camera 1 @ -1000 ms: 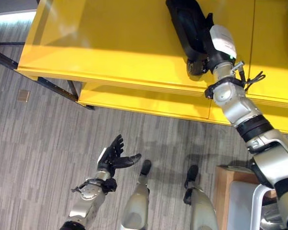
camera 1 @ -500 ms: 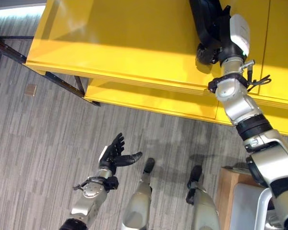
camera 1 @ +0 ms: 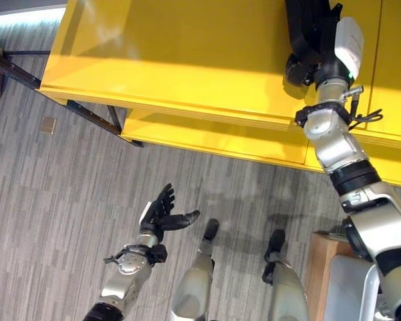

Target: Move parts from the plastic box to the shelf.

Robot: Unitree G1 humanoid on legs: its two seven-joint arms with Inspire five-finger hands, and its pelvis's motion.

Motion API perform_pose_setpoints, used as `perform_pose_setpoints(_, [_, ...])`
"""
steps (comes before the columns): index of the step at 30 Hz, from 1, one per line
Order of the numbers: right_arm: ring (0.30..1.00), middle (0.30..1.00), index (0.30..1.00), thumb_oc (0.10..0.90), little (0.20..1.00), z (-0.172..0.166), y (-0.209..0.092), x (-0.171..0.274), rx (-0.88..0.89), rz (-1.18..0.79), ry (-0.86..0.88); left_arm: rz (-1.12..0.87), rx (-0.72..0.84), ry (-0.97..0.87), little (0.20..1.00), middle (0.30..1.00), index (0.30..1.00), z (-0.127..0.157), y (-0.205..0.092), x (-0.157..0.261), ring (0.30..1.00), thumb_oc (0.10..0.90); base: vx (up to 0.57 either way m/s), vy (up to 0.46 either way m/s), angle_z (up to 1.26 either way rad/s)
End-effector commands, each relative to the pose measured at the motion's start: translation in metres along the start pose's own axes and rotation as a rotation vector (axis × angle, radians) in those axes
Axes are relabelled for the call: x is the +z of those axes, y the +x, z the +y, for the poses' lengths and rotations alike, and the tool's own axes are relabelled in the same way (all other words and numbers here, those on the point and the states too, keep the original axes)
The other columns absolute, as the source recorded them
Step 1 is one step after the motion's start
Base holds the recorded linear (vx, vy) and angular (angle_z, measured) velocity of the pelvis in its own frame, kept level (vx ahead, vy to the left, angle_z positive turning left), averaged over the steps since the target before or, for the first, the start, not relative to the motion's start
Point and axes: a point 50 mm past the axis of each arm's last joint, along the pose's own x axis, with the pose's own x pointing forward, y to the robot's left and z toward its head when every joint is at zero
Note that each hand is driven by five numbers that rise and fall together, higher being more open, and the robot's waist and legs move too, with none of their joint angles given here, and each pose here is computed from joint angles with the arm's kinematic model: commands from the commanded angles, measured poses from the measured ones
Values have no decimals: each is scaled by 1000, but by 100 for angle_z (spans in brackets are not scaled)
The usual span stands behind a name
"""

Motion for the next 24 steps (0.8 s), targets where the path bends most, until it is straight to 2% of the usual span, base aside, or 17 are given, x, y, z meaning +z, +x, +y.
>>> perform_pose_setpoints(1, [300,300,300,400,300,-36,19,37,-217,-132,85,-147,-42,12,1000,1000,1000,-4,-6,26,1000,900,0,0,0])
perform_pose_setpoints(24, [300,300,300,400,300,-19,9,30,-174,-102,92,-156,-28,8,1000,1000,1000,-5,-6,26,1000,900,1,0,-1])
